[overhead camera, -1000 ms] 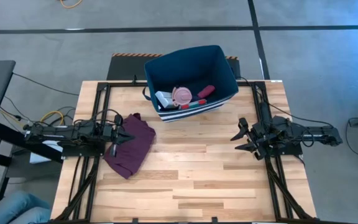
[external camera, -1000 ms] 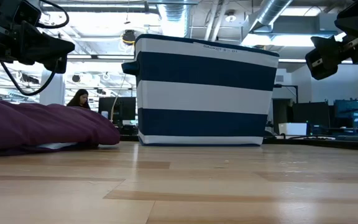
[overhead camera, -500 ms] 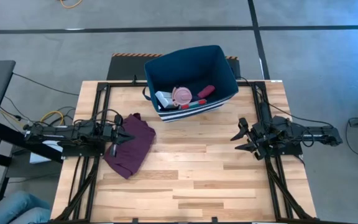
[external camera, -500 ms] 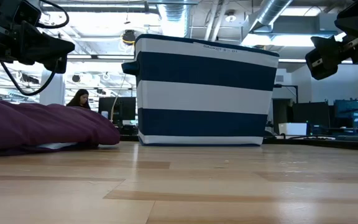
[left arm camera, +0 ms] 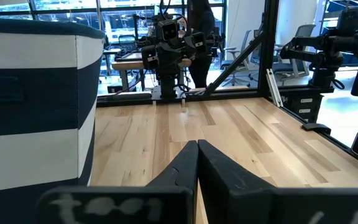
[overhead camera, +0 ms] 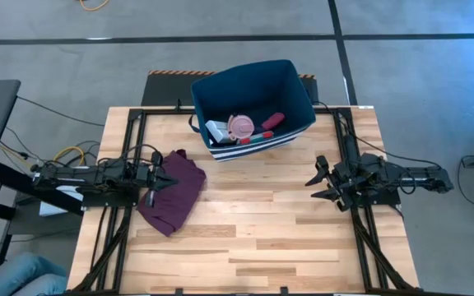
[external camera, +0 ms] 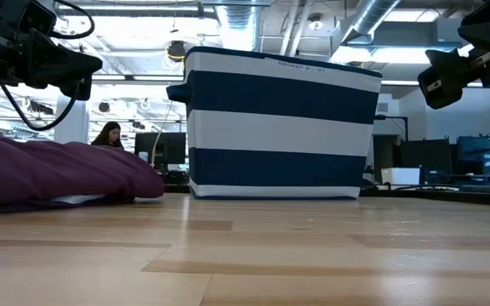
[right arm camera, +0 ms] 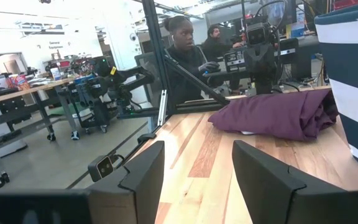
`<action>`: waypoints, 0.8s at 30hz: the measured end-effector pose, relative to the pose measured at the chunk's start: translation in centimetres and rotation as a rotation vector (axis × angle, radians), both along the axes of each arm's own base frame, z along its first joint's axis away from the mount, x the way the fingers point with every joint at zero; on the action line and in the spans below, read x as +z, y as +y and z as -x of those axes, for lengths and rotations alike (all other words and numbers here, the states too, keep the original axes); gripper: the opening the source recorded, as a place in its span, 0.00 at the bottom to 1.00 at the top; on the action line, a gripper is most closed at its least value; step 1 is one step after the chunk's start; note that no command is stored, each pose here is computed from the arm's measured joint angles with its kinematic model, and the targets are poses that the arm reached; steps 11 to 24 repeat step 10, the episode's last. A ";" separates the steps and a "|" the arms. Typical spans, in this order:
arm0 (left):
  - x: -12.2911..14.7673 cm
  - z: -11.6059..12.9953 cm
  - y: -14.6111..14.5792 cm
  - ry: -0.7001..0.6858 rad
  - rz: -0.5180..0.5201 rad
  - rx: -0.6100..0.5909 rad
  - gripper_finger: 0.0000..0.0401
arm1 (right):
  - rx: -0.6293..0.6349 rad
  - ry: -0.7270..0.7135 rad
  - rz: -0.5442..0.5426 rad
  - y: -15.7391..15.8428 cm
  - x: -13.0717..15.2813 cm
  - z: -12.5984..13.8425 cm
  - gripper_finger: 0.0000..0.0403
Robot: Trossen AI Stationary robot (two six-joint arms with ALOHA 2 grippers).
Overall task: Pick & place medical supplies in basket/bin
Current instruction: Return to Home Position
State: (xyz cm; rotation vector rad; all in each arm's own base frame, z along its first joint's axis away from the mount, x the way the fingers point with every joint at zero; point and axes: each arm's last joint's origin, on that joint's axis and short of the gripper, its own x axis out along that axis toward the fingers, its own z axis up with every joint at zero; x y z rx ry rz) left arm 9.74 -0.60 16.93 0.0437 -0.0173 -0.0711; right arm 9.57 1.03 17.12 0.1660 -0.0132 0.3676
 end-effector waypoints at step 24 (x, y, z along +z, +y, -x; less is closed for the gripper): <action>0.0 0.0 0.0 0.001 0.000 -0.001 0.00 | 0.000 0.000 0.000 0.0 0.0 0.0 0.45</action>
